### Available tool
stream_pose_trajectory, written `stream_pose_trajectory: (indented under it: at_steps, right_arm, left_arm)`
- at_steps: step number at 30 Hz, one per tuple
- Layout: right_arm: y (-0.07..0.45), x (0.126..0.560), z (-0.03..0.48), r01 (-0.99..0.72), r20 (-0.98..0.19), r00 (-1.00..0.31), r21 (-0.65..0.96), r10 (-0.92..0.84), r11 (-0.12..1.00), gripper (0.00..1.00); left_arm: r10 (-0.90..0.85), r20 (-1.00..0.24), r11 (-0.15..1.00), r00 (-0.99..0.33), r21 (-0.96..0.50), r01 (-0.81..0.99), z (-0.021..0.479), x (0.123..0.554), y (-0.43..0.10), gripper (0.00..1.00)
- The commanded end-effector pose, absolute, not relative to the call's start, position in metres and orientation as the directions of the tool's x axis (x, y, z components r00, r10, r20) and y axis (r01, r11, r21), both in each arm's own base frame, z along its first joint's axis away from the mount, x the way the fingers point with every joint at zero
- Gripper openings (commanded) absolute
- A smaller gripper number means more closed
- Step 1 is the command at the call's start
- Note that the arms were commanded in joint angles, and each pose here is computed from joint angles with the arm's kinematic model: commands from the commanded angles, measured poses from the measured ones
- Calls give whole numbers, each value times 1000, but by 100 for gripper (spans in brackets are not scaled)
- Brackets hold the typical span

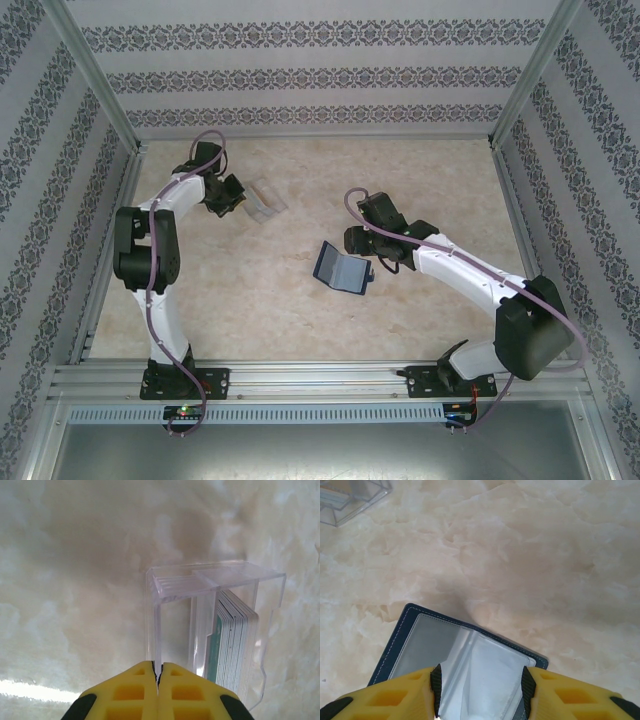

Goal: Put the credit cards into the card holder
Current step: Move the storage box to the center of the table.

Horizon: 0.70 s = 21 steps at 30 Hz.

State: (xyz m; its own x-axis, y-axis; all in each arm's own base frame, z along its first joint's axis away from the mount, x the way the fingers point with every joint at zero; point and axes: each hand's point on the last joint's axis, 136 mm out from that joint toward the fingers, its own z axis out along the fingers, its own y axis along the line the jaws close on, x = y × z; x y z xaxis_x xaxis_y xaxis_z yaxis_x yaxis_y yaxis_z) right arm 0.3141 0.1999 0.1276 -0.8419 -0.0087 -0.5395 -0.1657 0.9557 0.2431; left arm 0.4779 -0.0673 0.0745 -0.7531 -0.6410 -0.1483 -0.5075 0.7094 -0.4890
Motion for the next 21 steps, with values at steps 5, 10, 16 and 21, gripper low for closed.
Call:
stream_pose_trajectory:
  at_steps: [5,10,16,21]
  right_arm:
    - [200,309,134,-145,-521,-853,288,28,947,49]
    - [199,305,134,-138,-515,-856,300,39,944,48]
    - [201,304,135,-145,-516,-855,312,39,939,48]
    - [205,307,145,-158,-531,-847,315,36,936,48]
  left_arm:
    - [-477,-101,748,-873,-568,-343,93,451,-103,3]
    - [-378,-78,753,-922,-605,-258,97,437,-121,6]
    - [-246,-37,805,-969,-565,-183,84,424,-126,18]
    - [-244,-82,794,-966,-589,-150,101,432,-129,33]
